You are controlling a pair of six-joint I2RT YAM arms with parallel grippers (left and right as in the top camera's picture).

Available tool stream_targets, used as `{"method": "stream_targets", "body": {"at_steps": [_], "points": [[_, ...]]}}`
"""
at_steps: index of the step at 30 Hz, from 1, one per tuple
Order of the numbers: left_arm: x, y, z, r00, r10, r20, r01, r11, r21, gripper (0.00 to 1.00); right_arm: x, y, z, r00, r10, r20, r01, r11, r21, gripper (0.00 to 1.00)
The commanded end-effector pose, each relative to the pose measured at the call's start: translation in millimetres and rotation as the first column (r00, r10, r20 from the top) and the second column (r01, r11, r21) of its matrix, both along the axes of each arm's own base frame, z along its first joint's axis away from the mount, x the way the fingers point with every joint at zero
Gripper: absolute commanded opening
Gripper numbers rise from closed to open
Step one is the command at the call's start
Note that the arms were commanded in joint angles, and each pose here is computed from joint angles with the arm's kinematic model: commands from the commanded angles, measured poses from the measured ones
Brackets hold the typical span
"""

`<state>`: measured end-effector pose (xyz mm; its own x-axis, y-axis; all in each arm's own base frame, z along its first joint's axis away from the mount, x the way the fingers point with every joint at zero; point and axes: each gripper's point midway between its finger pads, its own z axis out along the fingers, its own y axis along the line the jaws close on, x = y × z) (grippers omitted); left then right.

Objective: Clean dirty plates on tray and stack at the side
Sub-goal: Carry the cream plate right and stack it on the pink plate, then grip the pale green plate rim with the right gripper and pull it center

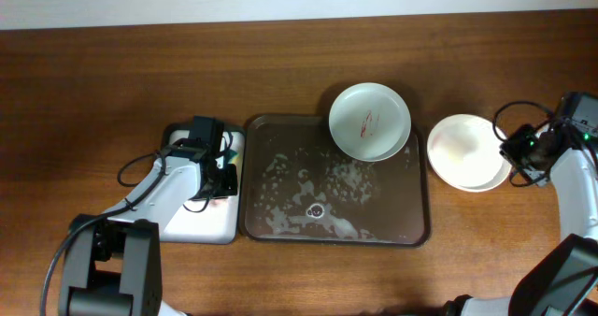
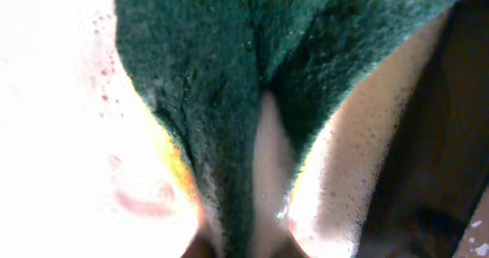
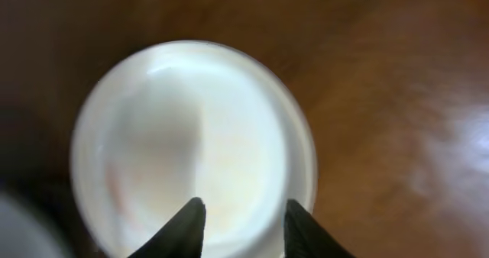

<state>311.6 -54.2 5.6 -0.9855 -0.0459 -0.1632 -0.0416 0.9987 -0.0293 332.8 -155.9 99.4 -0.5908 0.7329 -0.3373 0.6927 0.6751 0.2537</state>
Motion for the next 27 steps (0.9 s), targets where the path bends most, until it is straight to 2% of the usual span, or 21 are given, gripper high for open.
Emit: {"method": "stream_targets", "body": {"at_steps": [1, 4, 5, 6, 7, 11, 12, 16, 20, 24, 27], "points": [[2, -2, -1, 1.000, -0.004, -0.003, 0.004, 1.000, -0.011, 0.00, 28, 48, 17, 0.967, 0.214, 0.140, -0.230, 0.967, 0.110, 0.38], [2, -2, -1, 1.000, -0.004, -0.003, 0.004, 1.000, -0.011, 0.00, 37, 88, 17, 0.914, 0.381, 0.140, -0.393, 0.917, 0.072, 0.39], [2, -2, -1, 1.000, -0.004, -0.003, 0.004, 1.000, -0.010, 0.06, 39, 98, 16, 0.902, 0.410, 0.136, -0.421, 0.905, 0.065, 0.42], [2, -2, -1, 1.000, -0.004, -0.004, 0.004, 1.000, -0.011, 0.61, 41, 109, 15, 0.890, 0.439, 0.123, -0.448, 0.893, 0.051, 0.43], [2, -2, -1, 1.000, -0.004, -0.004, 0.004, 1.000, -0.010, 0.70, 42, 115, 14, 0.883, 0.454, 0.118, -0.461, 0.886, 0.044, 0.43], [1, -2, -1, 1.000, -0.004, -0.005, 0.004, 1.000, -0.010, 0.82, 47, 142, -4, 0.851, 0.521, 0.066, -0.524, 0.851, 0.037, 0.45], [0, -1, -1, 1.000, -0.004, -0.011, 0.004, 1.000, -0.009, 0.91, 48, 149, -11, 0.842, 0.537, 0.055, -0.539, 0.841, 0.048, 0.45], [7, 2, 7, 1.000, 0.001, 0.021, -0.001, 1.000, 0.013, 0.98, 54, 168, -32, 0.816, 0.578, 0.034, -0.578, 0.813, 0.069, 0.45], [32, 6, 45, 0.988, 0.010, 0.151, -0.016, 0.999, 0.036, 1.00, 65, 167, -52, 0.821, 0.571, 0.017, -0.571, 0.819, 0.055, 0.45], [31, 6, 48, 0.988, 0.010, 0.156, -0.015, 0.999, 0.032, 1.00, 93, 165, -41, 0.812, 0.573, 0.114, -0.574, 0.818, -0.024, 0.46], [31, 6, 48, 0.988, 0.010, 0.155, -0.015, 0.999, 0.031, 1.00, 99, 165, -42, 0.809, 0.573, 0.132, -0.574, 0.818, -0.038, 0.45]]}}
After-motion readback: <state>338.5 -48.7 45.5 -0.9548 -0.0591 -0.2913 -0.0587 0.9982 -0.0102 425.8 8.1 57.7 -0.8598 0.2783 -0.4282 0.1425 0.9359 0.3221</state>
